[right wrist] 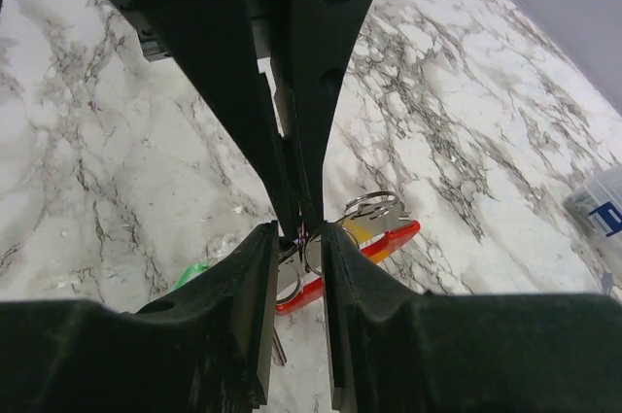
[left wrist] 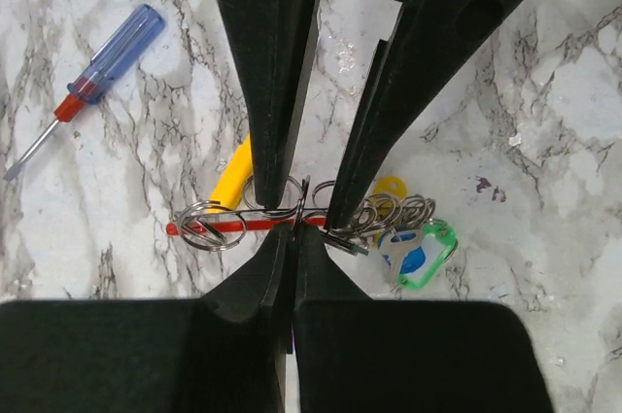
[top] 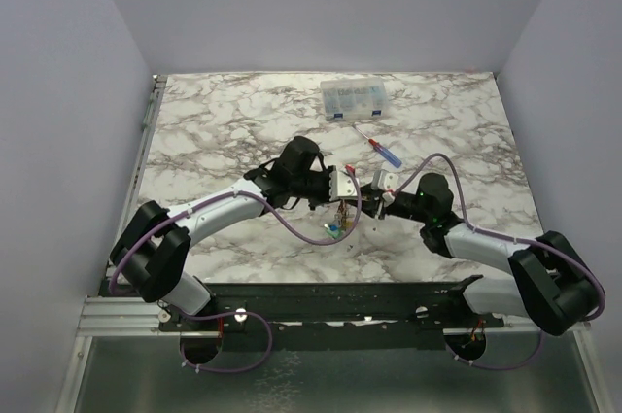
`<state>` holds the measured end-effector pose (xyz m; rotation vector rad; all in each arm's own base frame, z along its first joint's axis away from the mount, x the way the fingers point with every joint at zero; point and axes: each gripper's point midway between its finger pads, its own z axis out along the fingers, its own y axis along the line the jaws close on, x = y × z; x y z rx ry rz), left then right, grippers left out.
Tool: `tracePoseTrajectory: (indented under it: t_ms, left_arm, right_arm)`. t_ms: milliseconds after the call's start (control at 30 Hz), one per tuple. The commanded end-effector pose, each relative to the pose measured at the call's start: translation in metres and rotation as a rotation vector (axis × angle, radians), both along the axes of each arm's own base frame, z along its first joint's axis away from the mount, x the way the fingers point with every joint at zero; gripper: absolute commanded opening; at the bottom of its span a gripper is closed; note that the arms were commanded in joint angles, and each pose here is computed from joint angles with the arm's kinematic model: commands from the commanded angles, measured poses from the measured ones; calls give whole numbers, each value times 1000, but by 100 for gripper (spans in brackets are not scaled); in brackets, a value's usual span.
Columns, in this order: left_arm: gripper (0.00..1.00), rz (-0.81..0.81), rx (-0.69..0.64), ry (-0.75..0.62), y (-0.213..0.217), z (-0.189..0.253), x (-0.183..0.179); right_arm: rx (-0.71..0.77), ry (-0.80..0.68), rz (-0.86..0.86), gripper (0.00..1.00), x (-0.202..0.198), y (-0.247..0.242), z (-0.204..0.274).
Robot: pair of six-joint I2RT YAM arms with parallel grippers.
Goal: Remove the keys from the keyring
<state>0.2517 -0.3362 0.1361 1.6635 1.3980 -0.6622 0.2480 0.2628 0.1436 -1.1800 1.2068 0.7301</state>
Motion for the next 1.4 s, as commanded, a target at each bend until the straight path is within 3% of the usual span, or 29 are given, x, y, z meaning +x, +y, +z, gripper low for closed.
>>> tracePoseTrajectory:
  t_ms: [0,300,600,867,967,1033,1133,1233,1367]
  left_arm:
    - [0,-3,48,-143,2,16,10]
    - [0,-42,156,-279,0,10,12]
    - [0,-77,195,-336,-4,12,11]
    - [0,-90,226,-325,-11,9,8]
    - [0,-90,220,-304,-13,11,7]
    - [1,-89,199,-273,-13,12,4]
    - [21,-97,145,-191,-9,12,1]
    - [32,-107,87,-97,-1,10,2]
    - [35,-99,25,-39,5,12,11]
  right_arm:
    - [-69,83,-22,31,0,-3,-3]
    - [-115,100,1,23,-5,-5,-8]
    - [-127,70,-2,21,6,-1,-5]
    - [-153,64,-26,11,16,-1,-8]
    - [-157,68,-29,1,18,-1,-11]
    - [-142,61,-37,1,19,-1,-10]
    - [-104,43,-59,1,19,-2,-8]
    - [-70,11,-47,1,16,-1,-6]
    - [-27,-39,-33,1,12,0,-3]
